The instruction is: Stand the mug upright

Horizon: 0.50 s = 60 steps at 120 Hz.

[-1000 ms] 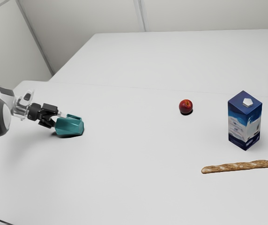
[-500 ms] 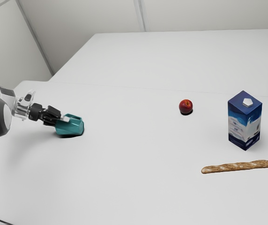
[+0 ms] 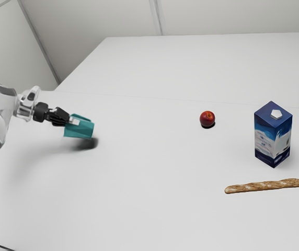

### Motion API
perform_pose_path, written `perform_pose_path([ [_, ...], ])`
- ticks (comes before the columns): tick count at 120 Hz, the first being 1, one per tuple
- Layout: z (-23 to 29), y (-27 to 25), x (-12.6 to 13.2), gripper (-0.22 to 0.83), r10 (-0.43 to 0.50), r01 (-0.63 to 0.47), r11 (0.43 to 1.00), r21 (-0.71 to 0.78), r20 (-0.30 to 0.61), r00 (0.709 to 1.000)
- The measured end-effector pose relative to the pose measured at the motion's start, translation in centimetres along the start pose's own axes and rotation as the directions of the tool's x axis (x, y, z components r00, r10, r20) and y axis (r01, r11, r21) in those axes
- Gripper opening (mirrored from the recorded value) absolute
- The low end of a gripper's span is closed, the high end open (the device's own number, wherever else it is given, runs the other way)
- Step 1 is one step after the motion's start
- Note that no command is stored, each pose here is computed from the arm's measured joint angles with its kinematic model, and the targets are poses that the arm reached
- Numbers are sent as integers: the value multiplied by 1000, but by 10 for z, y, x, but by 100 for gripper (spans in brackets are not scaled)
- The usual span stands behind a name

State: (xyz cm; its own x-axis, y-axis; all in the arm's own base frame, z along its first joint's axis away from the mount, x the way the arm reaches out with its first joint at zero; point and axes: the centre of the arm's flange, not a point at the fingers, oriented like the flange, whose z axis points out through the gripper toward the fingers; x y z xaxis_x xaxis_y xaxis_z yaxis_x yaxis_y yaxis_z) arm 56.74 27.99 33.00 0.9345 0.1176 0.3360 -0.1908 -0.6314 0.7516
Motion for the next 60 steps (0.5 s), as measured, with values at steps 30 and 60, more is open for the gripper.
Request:
perform_pose_path([
  [30, 28, 87, 31, -17, 178, -189, 980, 56, 153, 972],
  [60, 71, 155, 14, -17, 239, -365, 900, 238, 431, 870],
])
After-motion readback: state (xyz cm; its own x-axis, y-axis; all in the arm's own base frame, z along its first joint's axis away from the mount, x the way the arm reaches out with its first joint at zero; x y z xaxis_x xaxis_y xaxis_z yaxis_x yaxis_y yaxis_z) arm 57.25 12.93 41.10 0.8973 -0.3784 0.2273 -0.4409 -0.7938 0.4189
